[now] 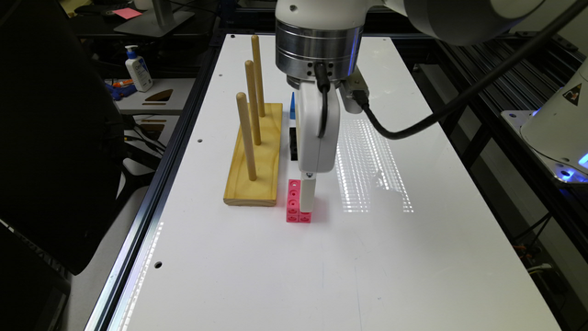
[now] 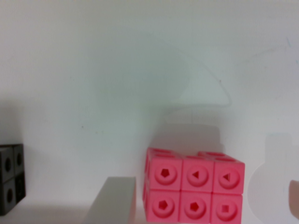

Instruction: Pick up pink block.

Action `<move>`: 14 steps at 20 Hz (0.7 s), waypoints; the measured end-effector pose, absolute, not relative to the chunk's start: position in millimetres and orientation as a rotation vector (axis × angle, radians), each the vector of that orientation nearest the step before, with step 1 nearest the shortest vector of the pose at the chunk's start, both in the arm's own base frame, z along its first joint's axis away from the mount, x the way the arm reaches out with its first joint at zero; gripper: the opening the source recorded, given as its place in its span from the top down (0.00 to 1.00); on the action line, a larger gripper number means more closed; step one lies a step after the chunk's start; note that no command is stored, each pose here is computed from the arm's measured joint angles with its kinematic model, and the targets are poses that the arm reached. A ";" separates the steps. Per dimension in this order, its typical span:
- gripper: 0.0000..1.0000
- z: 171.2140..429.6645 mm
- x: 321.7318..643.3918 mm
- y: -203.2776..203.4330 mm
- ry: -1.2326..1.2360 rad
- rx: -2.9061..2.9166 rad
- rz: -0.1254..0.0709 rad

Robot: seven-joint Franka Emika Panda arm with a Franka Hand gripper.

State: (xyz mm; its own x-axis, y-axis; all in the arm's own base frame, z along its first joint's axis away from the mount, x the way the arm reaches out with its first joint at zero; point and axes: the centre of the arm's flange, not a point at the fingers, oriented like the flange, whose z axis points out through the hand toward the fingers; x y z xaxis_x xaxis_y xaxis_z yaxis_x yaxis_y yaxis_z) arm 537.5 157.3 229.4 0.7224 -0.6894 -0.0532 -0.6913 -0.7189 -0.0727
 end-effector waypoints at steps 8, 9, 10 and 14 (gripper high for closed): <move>0.00 197.7 538.4 155.3 1.139 -2.829 0.049; 0.00 197.2 539.2 155.4 1.139 -2.828 0.049; 0.00 196.3 539.2 155.3 1.139 -2.829 0.051; 0.00 180.2 537.6 154.7 1.137 -2.830 0.060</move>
